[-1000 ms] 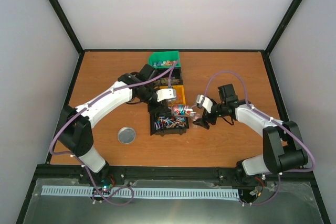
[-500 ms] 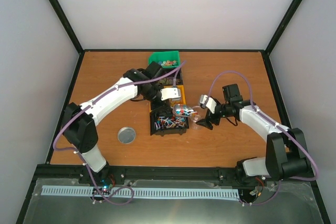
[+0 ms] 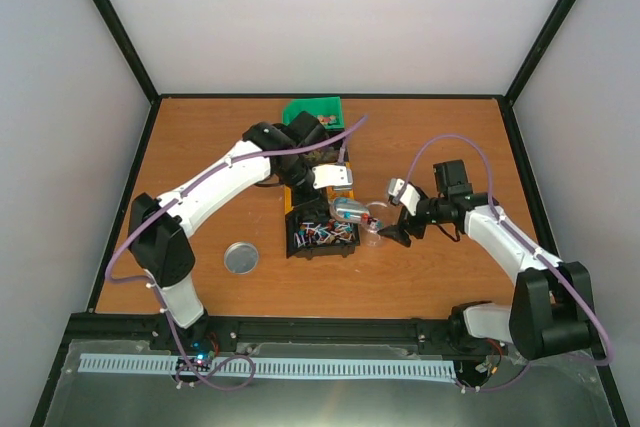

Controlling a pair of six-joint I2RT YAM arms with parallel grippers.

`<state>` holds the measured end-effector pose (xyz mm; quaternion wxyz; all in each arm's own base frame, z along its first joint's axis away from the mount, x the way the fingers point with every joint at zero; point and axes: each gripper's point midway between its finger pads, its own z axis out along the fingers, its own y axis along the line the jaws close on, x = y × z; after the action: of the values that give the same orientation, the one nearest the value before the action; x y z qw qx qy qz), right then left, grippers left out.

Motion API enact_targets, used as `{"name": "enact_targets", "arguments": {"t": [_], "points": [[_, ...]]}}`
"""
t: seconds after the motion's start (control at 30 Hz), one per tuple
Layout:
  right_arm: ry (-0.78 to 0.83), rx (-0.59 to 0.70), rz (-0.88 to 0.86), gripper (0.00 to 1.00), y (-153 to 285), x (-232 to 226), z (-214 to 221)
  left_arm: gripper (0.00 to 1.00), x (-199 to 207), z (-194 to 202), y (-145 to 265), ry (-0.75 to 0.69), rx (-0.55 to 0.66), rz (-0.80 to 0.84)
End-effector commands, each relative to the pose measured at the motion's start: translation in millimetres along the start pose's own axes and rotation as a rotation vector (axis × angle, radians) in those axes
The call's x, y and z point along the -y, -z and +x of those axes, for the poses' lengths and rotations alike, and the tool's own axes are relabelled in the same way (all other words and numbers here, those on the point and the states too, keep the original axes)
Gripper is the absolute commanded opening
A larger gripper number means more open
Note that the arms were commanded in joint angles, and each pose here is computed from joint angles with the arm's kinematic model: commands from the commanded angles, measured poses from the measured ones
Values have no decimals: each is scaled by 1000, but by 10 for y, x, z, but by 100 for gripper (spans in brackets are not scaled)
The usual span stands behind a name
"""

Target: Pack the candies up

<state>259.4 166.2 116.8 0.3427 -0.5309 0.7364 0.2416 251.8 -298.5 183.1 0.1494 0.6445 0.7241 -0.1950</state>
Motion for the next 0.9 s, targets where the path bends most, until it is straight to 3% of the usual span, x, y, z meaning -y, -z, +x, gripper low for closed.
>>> {"name": "enact_targets", "arguments": {"t": [0.0,0.43,0.7,0.87], "points": [[-20,21,10,100,98,7,-41,1,19,-52,54,-36,-38,-8],[-46,32,80,100,387,37,-229,1,63,-10,59,-16,-17,-15],[-110,90,123,100,451,100,-339,1,83,-113,208,-18,78,-25],[-176,128,141,100,465,224,-459,1,-154,-66,415,47,162,-66]]}}
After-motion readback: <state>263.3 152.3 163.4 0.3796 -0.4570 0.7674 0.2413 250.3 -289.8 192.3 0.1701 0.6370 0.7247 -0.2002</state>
